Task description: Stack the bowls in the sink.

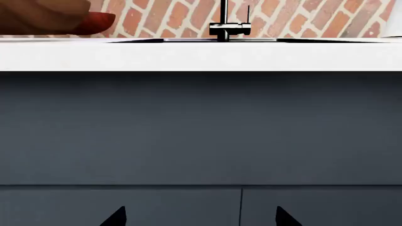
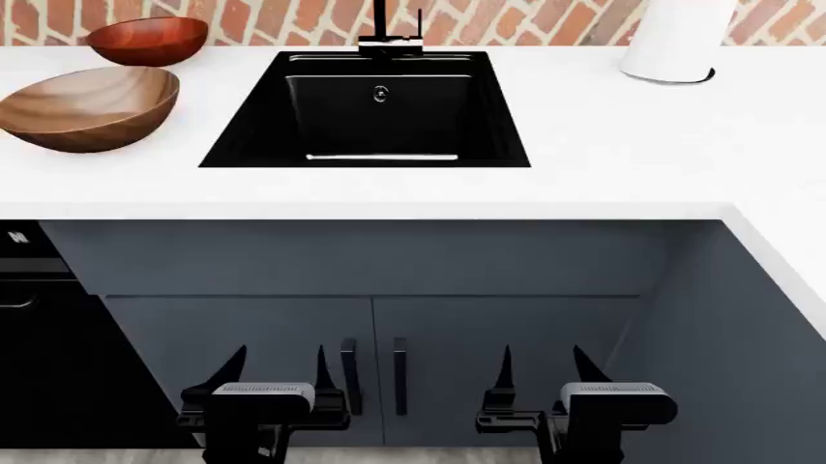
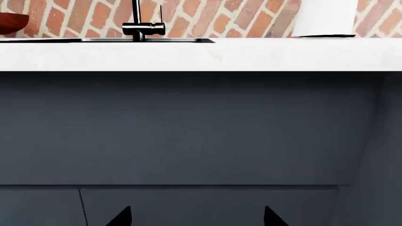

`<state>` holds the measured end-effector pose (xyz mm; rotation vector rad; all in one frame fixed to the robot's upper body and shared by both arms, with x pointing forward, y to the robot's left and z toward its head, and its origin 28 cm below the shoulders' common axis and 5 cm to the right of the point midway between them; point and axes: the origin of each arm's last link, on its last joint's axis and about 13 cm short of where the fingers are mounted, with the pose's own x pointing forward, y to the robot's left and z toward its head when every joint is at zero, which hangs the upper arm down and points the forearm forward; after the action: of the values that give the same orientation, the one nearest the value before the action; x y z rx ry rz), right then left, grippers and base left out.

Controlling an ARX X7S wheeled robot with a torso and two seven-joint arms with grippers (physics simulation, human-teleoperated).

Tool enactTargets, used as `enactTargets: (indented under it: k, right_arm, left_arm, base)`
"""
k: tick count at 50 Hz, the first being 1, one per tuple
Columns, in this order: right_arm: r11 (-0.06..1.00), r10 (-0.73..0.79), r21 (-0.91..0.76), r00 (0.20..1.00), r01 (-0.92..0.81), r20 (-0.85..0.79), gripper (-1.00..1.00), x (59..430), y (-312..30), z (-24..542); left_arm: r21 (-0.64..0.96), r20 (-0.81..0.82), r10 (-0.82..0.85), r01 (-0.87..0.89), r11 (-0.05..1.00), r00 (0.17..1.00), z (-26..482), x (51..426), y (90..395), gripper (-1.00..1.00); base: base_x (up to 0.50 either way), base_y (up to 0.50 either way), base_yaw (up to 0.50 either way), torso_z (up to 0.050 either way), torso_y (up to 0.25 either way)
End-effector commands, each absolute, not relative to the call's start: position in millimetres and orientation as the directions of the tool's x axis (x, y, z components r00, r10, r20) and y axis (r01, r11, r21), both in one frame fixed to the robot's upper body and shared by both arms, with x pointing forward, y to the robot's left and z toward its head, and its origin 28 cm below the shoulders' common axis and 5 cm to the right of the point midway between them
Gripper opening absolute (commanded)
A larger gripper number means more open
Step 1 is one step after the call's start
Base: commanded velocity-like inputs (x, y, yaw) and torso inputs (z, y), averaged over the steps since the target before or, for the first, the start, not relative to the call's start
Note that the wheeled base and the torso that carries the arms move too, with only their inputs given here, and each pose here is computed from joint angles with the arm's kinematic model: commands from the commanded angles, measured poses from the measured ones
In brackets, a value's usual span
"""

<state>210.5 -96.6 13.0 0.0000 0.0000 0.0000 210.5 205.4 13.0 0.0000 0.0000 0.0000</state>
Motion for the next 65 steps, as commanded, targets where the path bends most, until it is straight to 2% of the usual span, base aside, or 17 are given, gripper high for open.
enactTargets:
  k: [1, 15, 65]
  right_arm:
    - [1.000, 0.001, 0.000, 1.000, -0.001, 0.000, 1.00, 210.6, -95.7, 13.1]
    - [1.000, 0.010, -0.012, 1.000, -0.010, -0.003, 1.00, 210.7, -93.7, 11.9]
    - [1.000, 0.023, -0.018, 1.000, -0.023, -0.007, 1.00, 211.5, -93.3, 11.9]
  left_arm:
    - [0.002, -0.001, 0.000, 0.000, 1.000, 1.000, 12.7, 210.5, 205.3, 1.00]
    - [0.026, -0.014, 0.010, -0.010, 1.000, 1.000, 9.2, 211.7, 204.0, 1.00]
    - [0.022, -0.017, 0.009, -0.009, 1.000, 1.000, 9.1, 212.5, 204.1, 1.00]
  base:
    - [0.00, 0.00, 0.00, 0.000, 0.000]
    - [0.00, 0.01, 0.00, 0.000, 0.000]
    - [0.00, 0.50, 0.00, 0.000, 0.000]
